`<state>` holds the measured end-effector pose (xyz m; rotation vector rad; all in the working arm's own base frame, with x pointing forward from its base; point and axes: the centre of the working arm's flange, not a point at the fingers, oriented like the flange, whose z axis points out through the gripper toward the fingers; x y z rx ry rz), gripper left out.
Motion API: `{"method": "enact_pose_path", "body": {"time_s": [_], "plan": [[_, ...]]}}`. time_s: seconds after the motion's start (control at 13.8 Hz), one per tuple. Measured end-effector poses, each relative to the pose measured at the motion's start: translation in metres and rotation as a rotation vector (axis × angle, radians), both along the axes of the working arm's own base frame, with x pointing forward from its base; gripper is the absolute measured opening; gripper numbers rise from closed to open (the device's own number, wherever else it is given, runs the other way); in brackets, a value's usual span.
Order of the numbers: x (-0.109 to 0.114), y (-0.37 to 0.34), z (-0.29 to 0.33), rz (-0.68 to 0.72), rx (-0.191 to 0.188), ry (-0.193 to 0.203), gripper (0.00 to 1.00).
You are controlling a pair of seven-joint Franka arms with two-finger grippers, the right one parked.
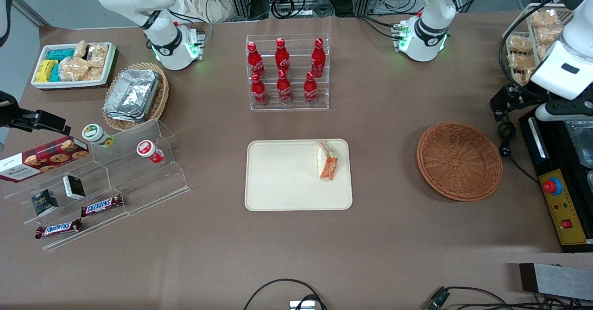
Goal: Place sandwich from basket to tray
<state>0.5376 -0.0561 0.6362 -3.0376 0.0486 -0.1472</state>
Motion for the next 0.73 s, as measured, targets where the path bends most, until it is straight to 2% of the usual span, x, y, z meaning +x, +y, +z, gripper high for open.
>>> {"method": "enact_pose_path", "body": {"time_s": [0.22,0.51,0.73], "plan": [[-0.009,0.000,0.011,-0.006,-0.065,-0.001,1.00],[-0.021,0.036,0.021,-0.096,-0.076,0.032,1.00],[-0.029,0.039,0.029,-0.101,-0.076,0.038,1.00]]}}
